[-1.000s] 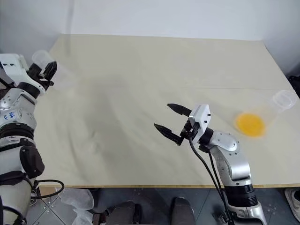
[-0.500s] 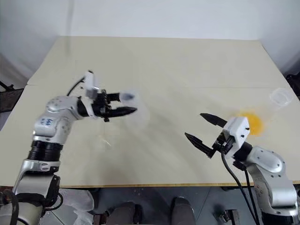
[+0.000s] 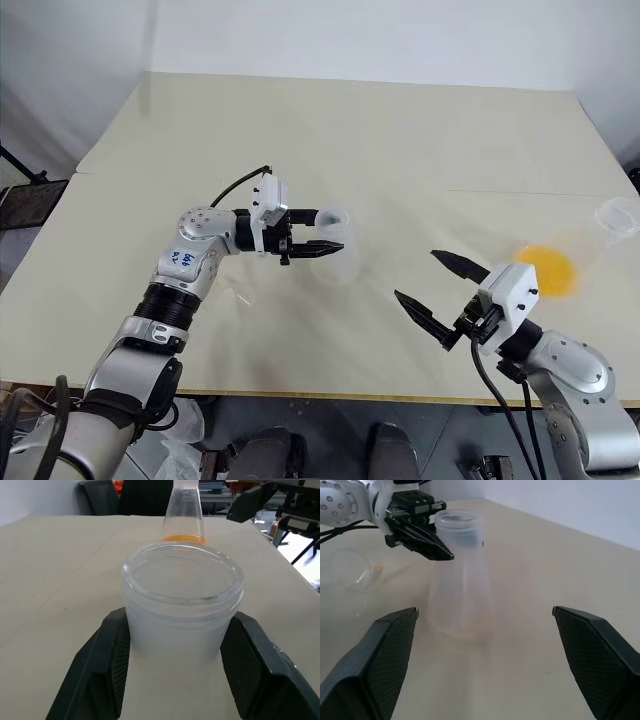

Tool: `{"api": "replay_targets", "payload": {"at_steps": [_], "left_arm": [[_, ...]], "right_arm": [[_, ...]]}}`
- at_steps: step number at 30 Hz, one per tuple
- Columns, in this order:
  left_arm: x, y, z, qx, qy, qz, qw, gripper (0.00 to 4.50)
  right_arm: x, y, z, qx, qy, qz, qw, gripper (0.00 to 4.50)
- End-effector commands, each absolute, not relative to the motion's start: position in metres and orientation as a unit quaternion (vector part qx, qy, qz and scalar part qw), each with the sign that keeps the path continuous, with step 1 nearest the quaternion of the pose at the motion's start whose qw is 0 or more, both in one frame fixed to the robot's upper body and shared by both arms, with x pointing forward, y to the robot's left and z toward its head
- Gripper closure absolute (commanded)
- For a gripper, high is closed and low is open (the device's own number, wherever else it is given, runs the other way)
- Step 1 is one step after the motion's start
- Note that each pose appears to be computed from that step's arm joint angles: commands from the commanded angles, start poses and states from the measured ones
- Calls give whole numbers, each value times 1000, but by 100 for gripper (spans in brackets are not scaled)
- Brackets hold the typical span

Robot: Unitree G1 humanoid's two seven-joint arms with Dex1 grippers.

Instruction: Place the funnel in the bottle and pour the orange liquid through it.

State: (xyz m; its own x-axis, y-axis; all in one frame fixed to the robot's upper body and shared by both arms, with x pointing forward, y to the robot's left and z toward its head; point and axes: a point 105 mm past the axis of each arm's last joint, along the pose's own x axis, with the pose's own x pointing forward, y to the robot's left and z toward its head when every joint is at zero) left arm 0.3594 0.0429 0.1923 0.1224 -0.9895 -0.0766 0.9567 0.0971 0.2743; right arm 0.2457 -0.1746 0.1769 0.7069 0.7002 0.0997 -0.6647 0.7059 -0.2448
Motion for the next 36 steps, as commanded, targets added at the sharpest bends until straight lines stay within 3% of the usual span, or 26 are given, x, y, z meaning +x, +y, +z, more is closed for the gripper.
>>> {"api": "replay_targets", "payload": {"at_steps": [1,4,5,15,23,27,36], "left_arm": [[354,39,199,135,-64,-676,721,96],[352,42,200,133,-54,-684,716,8],[353,43,201,138,-57,-679,719,4],[351,60,225,115,-108,-667,728,4],[352,132,240,94,-154,-557,811,4],[333,198,217,83,-136,-455,876,4],[265,284,168,69,-78,-292,951,4]], "right_arm": [[242,-170,187,-103,-119,371,915,0],[242,-168,187,-101,-120,370,916,0],[242,-168,187,-100,-121,370,916,0],[246,-162,187,-94,-125,379,912,0],[258,-146,195,-82,-138,435,886,0],[262,-126,197,-79,-142,494,854,0],[266,-94,197,-96,-151,578,796,0]]}}
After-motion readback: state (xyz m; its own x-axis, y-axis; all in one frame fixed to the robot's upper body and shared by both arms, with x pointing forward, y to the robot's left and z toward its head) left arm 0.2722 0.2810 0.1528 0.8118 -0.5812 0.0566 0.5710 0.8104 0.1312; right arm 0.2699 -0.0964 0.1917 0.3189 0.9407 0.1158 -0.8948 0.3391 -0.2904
